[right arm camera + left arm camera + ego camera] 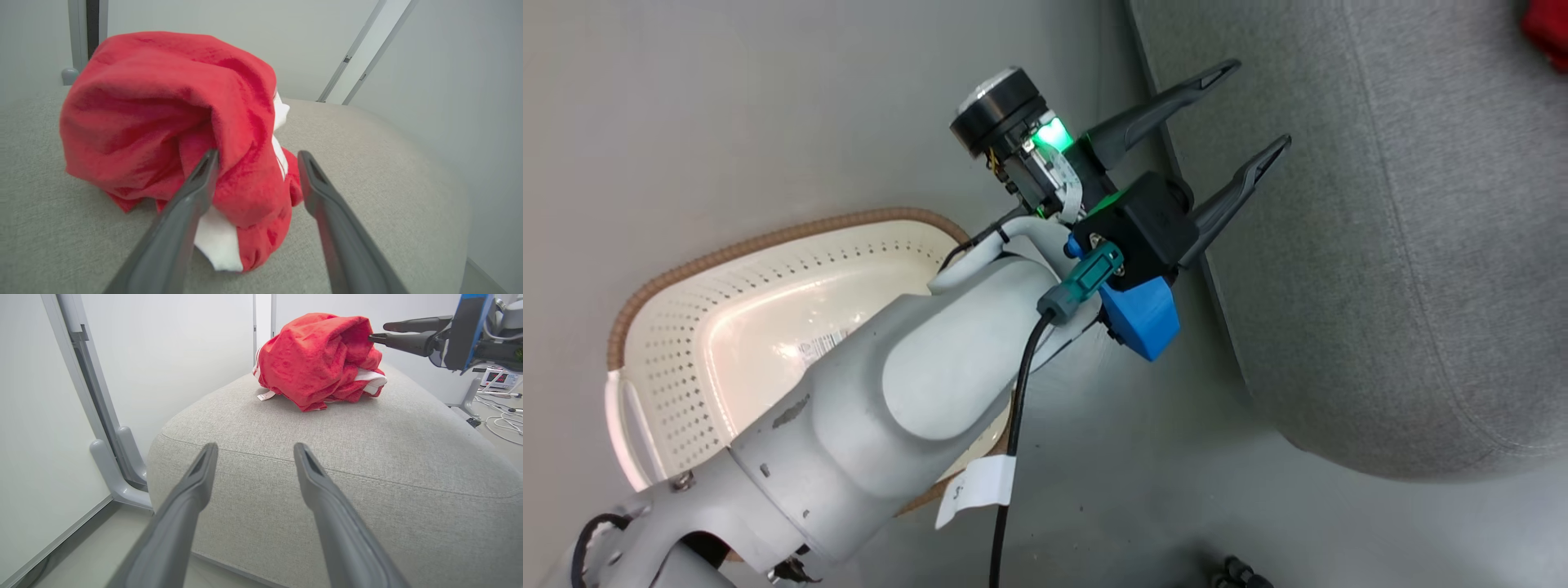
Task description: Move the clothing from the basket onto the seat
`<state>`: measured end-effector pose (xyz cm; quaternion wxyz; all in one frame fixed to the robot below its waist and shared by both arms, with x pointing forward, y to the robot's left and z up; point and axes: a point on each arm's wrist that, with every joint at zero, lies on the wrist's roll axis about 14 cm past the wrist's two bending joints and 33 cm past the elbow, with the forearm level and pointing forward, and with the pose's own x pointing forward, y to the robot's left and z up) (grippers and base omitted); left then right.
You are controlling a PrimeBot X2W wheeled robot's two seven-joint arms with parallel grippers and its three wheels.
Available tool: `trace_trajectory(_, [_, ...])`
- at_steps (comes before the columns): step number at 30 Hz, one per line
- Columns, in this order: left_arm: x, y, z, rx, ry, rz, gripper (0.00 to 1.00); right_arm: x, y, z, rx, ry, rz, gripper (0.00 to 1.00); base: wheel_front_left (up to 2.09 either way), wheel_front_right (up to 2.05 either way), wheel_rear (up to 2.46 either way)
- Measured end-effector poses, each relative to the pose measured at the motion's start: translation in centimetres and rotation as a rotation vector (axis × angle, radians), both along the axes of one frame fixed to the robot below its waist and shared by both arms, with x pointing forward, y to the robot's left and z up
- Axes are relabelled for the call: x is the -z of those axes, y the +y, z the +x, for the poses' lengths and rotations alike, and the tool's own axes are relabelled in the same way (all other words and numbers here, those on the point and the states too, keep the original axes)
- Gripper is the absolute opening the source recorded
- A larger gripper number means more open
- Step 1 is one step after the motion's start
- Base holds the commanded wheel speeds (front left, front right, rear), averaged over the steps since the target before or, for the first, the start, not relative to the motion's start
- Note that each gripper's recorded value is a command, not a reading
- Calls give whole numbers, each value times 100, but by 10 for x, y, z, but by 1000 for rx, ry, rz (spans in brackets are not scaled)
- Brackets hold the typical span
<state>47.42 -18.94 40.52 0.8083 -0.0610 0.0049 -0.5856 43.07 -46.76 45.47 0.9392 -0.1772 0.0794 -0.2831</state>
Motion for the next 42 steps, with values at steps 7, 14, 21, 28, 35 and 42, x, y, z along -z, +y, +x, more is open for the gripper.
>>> trace_trajectory(7, [-34,9,-6,-54,-17,-17,100,-17,20,-22,-40,-33,7,100,0,0,0])
trace_trajectory(14, [-78,38,-1,-197,-43,-58,100,-54,57,-15,-166,-130,2,100,0,0,0])
trace_trajectory(21, [-121,97,17,-427,-90,-97,100,-83,118,10,-355,-231,31,100,0,0,0])
trace_trajectory(28, [-145,174,24,-672,-125,-110,100,-97,181,29,-520,-297,91,100,0,0,0])
trace_trajectory(35, [-144,241,7,-858,-119,-82,100,-102,232,32,-639,-322,151,100,0,0,0])
trace_trajectory(42, [-139,288,-22,-983,-100,-64,100,-102,263,22,-697,-330,209,100,0,0,0])
